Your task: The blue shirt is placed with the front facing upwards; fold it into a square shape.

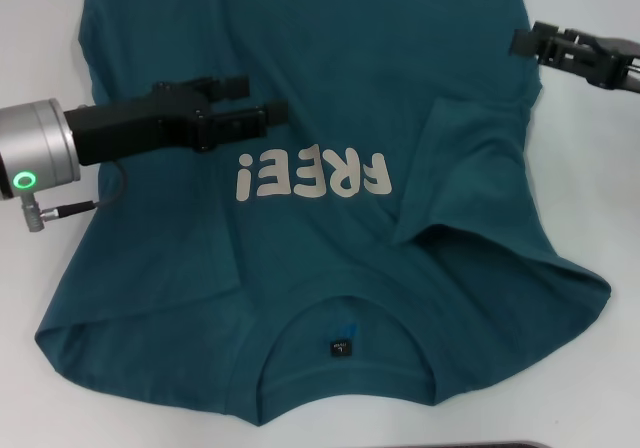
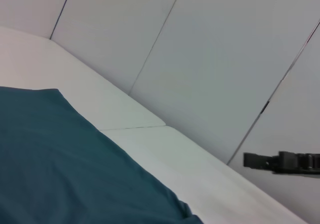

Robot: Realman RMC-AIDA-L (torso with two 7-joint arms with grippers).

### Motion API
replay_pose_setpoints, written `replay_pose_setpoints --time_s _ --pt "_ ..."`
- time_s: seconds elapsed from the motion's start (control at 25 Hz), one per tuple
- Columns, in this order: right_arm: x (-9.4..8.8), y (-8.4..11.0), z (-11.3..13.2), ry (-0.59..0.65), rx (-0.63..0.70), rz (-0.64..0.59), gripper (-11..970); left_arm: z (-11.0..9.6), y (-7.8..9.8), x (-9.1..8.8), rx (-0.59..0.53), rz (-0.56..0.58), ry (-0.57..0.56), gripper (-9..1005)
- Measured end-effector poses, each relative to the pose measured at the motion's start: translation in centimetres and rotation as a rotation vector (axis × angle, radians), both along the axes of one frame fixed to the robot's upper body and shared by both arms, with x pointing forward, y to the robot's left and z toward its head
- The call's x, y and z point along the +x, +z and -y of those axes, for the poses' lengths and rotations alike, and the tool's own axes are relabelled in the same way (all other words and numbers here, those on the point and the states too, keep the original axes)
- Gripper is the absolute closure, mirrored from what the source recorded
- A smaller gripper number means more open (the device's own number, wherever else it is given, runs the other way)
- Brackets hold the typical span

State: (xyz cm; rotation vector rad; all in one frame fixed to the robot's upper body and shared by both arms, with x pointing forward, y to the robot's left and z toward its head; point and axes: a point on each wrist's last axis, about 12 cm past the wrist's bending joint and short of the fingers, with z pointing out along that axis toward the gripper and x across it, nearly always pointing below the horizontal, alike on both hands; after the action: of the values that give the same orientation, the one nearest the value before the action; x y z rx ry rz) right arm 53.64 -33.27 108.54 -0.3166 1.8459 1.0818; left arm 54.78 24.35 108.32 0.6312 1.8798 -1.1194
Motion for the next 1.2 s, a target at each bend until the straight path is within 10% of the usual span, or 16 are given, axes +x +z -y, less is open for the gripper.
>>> replay_pose_setpoints --time_s 1.2 --pt "4.8 1.3 -4.1 -0.003 -0.063 0.048 232 -9.2 3.3 -3.7 0.274 -0.534 0.030 156"
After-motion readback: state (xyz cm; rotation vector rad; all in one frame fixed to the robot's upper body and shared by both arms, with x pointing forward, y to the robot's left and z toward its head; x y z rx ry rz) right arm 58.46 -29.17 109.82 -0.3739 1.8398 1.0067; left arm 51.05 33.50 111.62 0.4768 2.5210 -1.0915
